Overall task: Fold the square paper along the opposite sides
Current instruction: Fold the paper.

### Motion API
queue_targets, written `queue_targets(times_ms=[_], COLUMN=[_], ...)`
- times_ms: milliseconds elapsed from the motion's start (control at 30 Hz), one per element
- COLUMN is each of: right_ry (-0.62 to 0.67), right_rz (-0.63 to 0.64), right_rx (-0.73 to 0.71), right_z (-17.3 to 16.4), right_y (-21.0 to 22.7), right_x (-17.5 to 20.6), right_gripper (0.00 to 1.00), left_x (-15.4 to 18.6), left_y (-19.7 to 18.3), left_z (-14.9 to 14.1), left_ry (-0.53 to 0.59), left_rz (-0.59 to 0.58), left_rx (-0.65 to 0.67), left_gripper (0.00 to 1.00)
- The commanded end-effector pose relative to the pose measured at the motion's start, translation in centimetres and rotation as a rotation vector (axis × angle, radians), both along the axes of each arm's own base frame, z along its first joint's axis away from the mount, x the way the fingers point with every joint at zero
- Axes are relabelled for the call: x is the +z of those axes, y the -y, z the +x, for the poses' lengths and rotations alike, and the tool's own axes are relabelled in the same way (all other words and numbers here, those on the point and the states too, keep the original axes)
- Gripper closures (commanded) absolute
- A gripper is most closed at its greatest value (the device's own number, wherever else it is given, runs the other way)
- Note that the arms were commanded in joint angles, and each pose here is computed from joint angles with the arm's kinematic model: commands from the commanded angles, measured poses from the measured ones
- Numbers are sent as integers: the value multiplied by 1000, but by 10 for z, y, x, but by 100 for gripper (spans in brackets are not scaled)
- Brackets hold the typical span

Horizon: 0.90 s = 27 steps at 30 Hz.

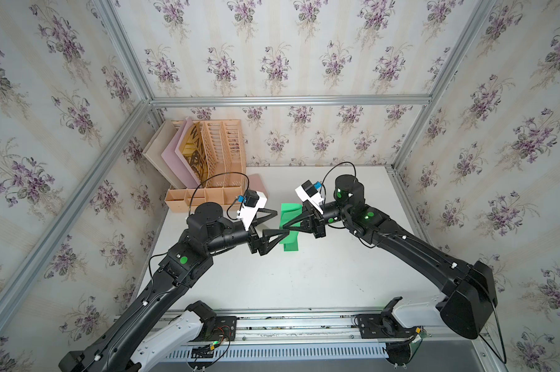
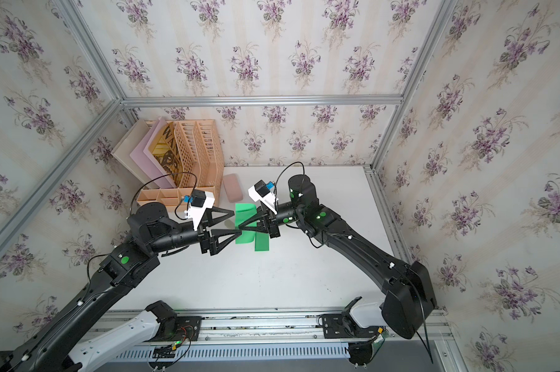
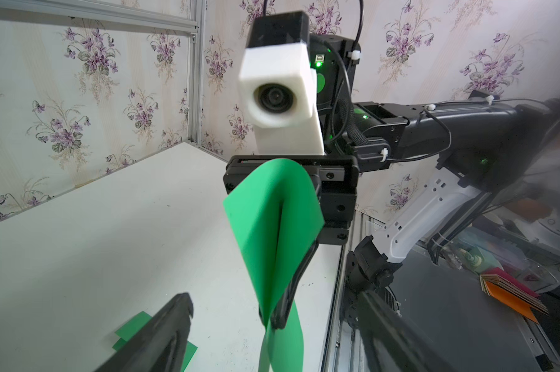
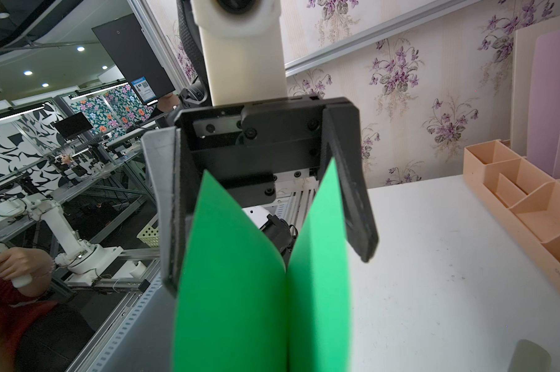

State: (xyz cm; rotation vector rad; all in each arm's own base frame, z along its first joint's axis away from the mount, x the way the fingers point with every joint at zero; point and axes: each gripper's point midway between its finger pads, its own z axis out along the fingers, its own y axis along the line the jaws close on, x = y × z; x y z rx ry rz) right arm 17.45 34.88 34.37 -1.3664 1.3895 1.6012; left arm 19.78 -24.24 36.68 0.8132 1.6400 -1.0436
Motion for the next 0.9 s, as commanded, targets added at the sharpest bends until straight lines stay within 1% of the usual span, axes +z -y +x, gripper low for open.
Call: queue_targets(times_ms=[0, 100, 267, 433, 500, 533, 733, 867], right_ry=[22, 24, 25, 28, 29, 27, 28, 27], right_rz=[6, 1, -7, -8, -8, -10, -10, -12], right_rx=[12, 23, 27, 27, 27, 27, 26, 24], right_z=[-3, -7, -8, -9, -9, -9, -8, -8], right_y=[-1, -1, -2, -1, -1, -1, -2, -2], right_x=[2, 0, -3, -4, -4, -4, -5, -5], right_gripper=[100, 100, 100, 100, 100, 100, 100, 100], left_x=[7, 13, 25, 27, 27, 27, 26, 25], left_y=[2, 2, 4, 4, 4, 4, 4, 5], left_z=[6, 11, 13, 13, 13, 13, 13, 13], left_ry=[39, 56, 85, 88, 85, 86, 82, 79], left_rz=[-14, -39, -82, -89, -91, -90, -91, -90], left_rx=[9, 30, 28, 28, 28, 26, 28, 25], left_gripper=[16, 17, 27, 41, 44, 48, 56, 60])
